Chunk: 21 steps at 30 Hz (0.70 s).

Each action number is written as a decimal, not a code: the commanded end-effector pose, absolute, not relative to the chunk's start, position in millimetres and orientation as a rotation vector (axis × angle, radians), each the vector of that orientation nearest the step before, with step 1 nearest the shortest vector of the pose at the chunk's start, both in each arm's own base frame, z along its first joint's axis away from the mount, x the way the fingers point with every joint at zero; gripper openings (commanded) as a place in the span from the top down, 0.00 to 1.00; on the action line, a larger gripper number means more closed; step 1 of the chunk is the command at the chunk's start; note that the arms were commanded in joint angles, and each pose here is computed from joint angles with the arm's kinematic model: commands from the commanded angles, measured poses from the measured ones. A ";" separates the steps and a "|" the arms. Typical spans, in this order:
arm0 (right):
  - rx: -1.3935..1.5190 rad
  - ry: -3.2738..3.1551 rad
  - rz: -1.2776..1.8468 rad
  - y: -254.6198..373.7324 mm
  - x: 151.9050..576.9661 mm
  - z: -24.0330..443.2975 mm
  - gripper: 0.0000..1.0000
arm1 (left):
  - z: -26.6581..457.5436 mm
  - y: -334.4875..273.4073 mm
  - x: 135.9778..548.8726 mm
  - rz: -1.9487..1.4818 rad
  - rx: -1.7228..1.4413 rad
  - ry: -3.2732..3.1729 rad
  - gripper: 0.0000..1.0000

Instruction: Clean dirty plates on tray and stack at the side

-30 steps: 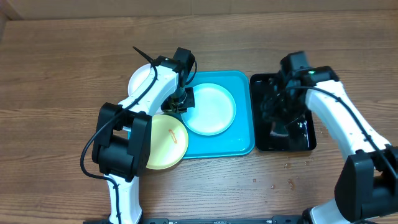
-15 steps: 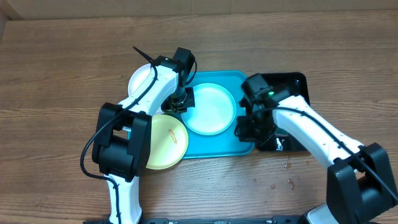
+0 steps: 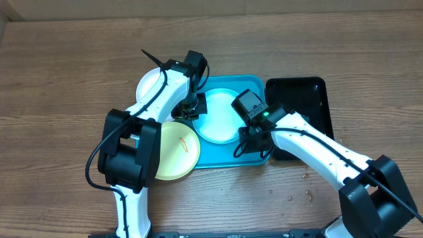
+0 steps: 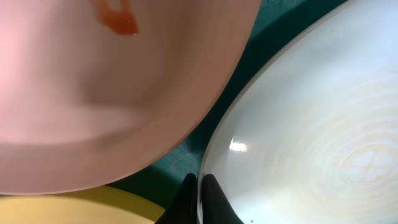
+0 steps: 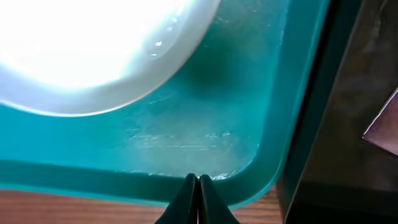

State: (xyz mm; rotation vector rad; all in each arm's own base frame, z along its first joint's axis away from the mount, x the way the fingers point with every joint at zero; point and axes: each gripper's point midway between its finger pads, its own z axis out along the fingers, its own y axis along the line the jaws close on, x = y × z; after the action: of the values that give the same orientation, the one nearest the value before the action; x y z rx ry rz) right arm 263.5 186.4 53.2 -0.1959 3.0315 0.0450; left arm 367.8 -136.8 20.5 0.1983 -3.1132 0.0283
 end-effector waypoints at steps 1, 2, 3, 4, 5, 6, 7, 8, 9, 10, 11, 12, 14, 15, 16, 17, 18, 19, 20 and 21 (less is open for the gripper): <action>-0.103 3.013 -0.044 172.2 261.6 40.4 0.96 | 27.5 -138.6 369.4 0.042 0.195 -3.129 0.96; -0.102 3.013 -0.043 171.3 260.3 36.6 0.96 | 27.5 -138.6 369.4 0.042 0.195 -3.129 0.96; -0.099 3.015 -0.045 170.0 258.5 32.4 0.96 | 27.5 -138.6 369.4 0.042 0.195 -3.129 0.96; -0.099 3.016 -0.046 169.1 257.1 29.5 0.96 | 27.5 -138.6 369.4 0.042 0.195 -3.129 0.96; -0.099 3.018 -0.046 168.4 256.0 27.1 0.96 | 27.5 -138.6 369.4 0.042 0.195 -3.129 0.96; -0.099 3.020 -0.044 168.0 254.8 24.9 0.96 | 27.5 -138.6 369.4 0.042 0.195 -3.129 0.96; -0.099 3.020 -0.044 167.7 254.3 23.7 0.96 | 27.5 -138.6 369.4 0.042 0.195 -3.129 0.96; -0.100 3.021 -0.045 167.3 253.8 22.9 0.96 | 27.5 -138.6 369.4 0.042 0.195 -3.129 0.96; -0.100 3.022 -0.046 167.1 253.5 22.7 0.96 | 27.5 -138.6 369.4 0.042 0.195 -3.129 0.96; -0.100 3.024 -0.048 166.6 252.8 22.3 0.96 | 27.5 -138.6 369.4 0.042 0.195 -3.129 0.96; -0.100 3.027 -0.051 166.1 252.1 22.0 0.96 | 27.5 -138.6 369.3 0.042 0.195 -3.129 0.96; -0.095 3.029 -0.054 165.6 251.5 21.9 0.96 | 27.5 -138.6 369.2 0.041 0.195 -3.128 0.96; -0.095 3.037 -0.056 165.0 249.6 21.5 0.96 | 27.5 -138.6 369.2 0.041 0.195 -3.128 0.96; -0.096 3.041 -0.049 165.7 248.8 21.4 0.96 | 27.5 -138.6 369.3 0.042 0.195 -3.129 0.96; -0.097 3.048 -0.037 167.0 247.6 21.3 0.96 | 27.5 -138.6 369.3 0.042 0.195 -3.129 0.96; -0.098 3.056 -0.020 168.9 246.2 21.1 0.96 | 27.5 -138.6 369.3 0.042 0.195 -3.129 0.96; -0.099 3.065 0.000 171.1 244.6 21.0 0.96 | 27.5 -138.6 369.3 0.042 0.195 -3.129 0.96; -0.100 3.073 0.018 173.0 243.0 20.9 0.96 | 27.5 -138.5 369.3 0.041 0.195 -3.129 0.96; -0.100 3.079 0.025 173.8 241.9 20.8 0.96 | 27.5 -138.6 369.3 0.042 0.195 -3.129 0.96; -0.100 3.077 0.023 173.5 242.2 20.9 0.96 | 27.5 -138.5 369.3 0.041 0.195 -3.129 0.96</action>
State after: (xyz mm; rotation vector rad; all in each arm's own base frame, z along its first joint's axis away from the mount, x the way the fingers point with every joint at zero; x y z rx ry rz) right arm 246.1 170.0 20.6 -0.1074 3.0640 -0.0123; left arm 367.6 -136.8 20.5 0.1982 -3.1125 0.0278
